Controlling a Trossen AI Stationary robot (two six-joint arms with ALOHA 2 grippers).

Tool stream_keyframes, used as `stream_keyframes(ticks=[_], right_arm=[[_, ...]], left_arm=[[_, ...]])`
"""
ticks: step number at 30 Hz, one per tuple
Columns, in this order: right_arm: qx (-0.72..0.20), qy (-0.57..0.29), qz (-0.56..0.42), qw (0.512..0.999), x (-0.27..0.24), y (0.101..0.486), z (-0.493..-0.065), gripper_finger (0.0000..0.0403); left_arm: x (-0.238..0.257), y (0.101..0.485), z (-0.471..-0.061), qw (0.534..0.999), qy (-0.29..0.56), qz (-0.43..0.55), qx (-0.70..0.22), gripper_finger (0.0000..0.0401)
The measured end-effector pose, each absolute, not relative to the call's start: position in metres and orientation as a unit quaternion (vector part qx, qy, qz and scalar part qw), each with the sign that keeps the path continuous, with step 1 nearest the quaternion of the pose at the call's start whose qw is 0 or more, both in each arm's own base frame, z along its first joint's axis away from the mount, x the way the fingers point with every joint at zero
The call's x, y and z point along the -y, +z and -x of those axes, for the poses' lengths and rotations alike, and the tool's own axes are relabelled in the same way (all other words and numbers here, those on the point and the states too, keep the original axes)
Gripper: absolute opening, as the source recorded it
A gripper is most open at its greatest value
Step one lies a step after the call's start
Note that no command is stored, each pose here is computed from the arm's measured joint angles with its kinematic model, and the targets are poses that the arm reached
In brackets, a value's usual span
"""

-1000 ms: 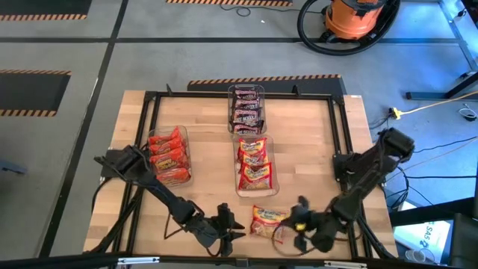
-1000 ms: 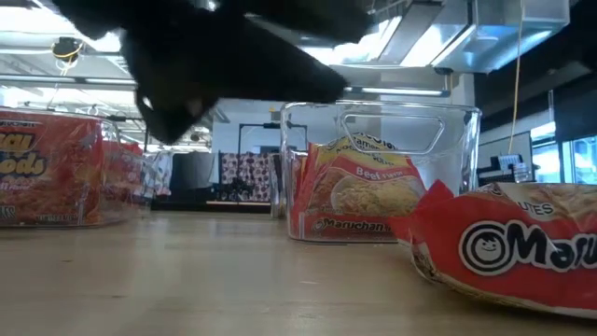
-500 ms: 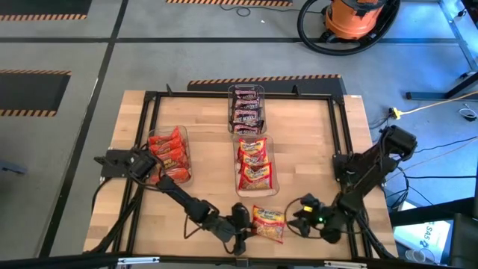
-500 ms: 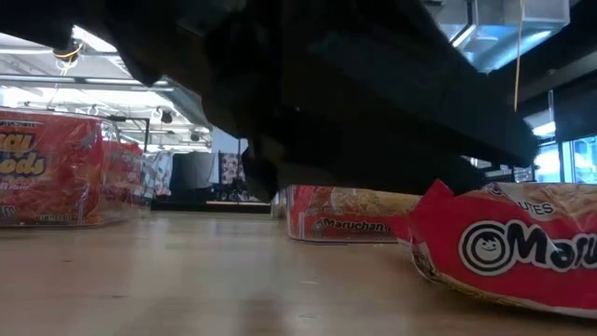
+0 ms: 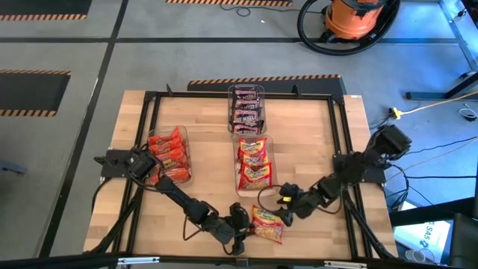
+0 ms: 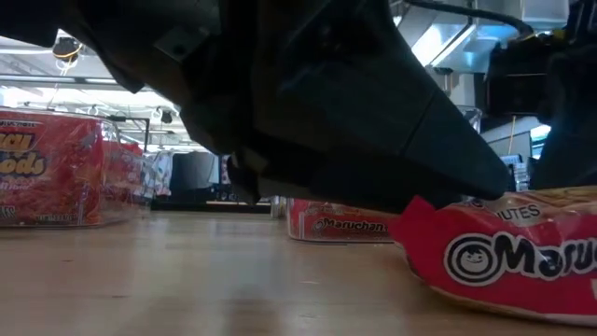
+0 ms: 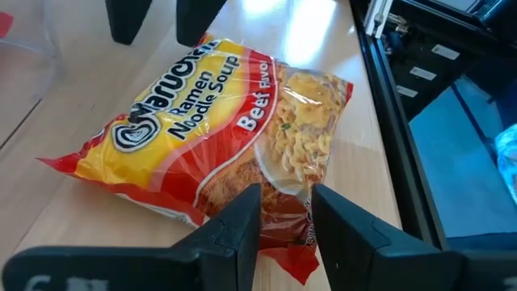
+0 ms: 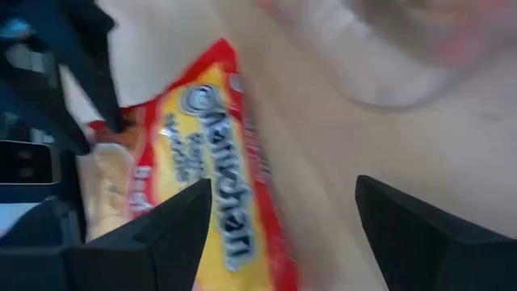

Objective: Sort Maruchan noodles
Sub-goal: Put the red noodle pack into the right transparent bin

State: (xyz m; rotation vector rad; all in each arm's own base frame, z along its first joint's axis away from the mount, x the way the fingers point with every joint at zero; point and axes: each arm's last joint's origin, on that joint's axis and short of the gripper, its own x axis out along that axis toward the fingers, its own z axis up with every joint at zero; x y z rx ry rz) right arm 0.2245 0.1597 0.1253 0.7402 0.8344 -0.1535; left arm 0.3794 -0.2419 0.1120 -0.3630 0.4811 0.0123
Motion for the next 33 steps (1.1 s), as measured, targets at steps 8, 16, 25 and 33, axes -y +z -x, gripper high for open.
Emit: stream_keyframes(ticks=[8,16,25,33], right_arm=[[-0.396,-0.02,-0.377,0.837,-0.164,0.109,-0.242,0.0276],[-0.41,0.042,-0.409,0.814,-0.171,0.106,-0.246,0.0276],[-0.448,0.082,-0.455,0.765,-0.176,0.108,-0.244,0.0275],[-0.472,0.095,-0.474,0.737,-0.178,0.108,-0.243,0.0275]], left_arm=[[0.244,0.097,-0.379,0.953,0.014,0.178,-0.243,0.0108],[0.245,0.091,-0.379,0.951,0.018,0.184,-0.249,0.0108],[0.245,0.092,-0.38,0.953,0.015,0.191,-0.235,0.0108],[0.247,0.099,-0.38,0.953,-0.043,0.169,-0.25,0.0108]])
